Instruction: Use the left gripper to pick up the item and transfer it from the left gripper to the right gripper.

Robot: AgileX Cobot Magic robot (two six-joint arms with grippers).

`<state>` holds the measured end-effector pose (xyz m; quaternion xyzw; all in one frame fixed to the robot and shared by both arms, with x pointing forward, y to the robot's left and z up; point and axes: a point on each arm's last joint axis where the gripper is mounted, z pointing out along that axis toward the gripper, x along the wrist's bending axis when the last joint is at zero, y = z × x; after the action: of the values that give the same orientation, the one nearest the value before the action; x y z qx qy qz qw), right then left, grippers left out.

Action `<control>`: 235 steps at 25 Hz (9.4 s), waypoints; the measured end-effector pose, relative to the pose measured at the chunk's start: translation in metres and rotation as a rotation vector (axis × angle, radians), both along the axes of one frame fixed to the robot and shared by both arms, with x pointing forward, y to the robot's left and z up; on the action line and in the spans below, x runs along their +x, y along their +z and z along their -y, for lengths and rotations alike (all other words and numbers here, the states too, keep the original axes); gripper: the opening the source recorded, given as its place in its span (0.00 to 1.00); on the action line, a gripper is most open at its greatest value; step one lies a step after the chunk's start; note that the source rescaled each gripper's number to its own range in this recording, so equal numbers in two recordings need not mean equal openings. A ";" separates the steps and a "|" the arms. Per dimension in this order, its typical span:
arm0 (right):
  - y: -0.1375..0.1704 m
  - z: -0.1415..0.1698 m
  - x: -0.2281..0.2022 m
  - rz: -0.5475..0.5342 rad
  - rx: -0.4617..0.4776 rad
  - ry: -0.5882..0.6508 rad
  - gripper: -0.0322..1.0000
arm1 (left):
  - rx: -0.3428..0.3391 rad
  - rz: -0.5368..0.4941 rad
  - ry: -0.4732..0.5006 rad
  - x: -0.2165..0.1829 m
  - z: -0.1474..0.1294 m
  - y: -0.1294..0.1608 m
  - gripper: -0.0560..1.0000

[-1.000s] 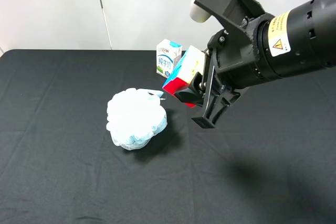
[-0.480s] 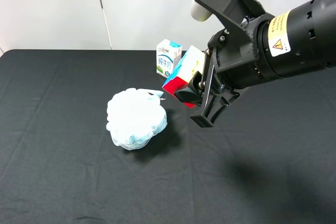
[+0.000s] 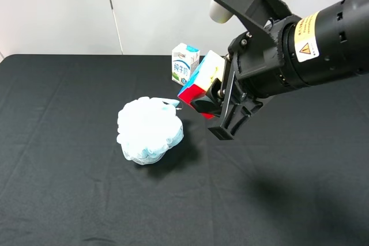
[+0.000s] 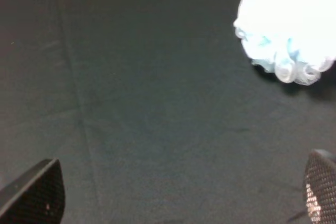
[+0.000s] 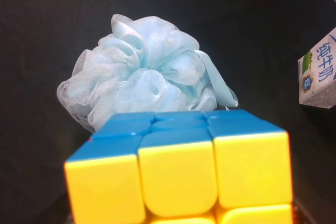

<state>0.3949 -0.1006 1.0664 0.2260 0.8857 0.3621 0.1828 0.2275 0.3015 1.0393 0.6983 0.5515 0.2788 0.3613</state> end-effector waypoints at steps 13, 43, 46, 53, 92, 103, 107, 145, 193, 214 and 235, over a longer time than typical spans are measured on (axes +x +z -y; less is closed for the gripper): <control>-0.002 0.002 -0.001 -0.081 0.028 -0.081 0.03 | 0.001 0.000 0.269 0.000 0.003 0.000 0.76; -0.017 0.046 0.037 -0.254 0.003 -0.446 0.03 | 0.002 0.008 0.277 0.000 0.003 0.000 0.76; -0.018 0.045 0.037 -0.258 -0.002 -0.447 0.03 | 0.002 0.008 0.277 0.000 0.003 0.000 0.76; -0.018 0.045 0.037 -0.258 -0.002 -0.447 0.03 | -0.002 0.007 0.280 0.000 0.003 0.000 0.79; -0.089 0.095 0.108 -0.413 -0.136 -0.734 0.03 | -0.005 0.006 0.281 0.000 0.003 0.000 1.00; -0.089 0.095 0.109 -0.403 -0.128 -0.732 0.03 | -0.005 0.006 0.281 0.000 0.003 0.000 1.00; -0.089 0.095 0.109 -0.403 -0.128 -0.732 0.03 | -0.006 0.006 0.281 0.000 0.003 0.000 1.00; -0.014 0.106 0.081 -0.394 -0.068 -0.764 0.99 | -0.007 0.006 0.280 0.000 0.003 0.000 1.00; -0.011 0.203 -0.159 0.157 0.325 -0.617 0.99 | -0.007 0.006 0.280 0.000 0.003 0.000 1.00; -0.011 0.201 -0.160 0.215 0.300 -0.940 0.99 | -0.006 0.006 0.281 0.000 0.003 0.000 1.00; -0.011 0.201 -0.160 0.222 0.295 -0.981 0.99 | -0.006 0.006 0.281 0.000 0.003 0.000 1.00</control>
<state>0.2353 -0.3018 1.0553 0.5980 0.5905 0.3764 0.3898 0.2271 0.2982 1.0395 0.6123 0.6436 0.3269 0.3225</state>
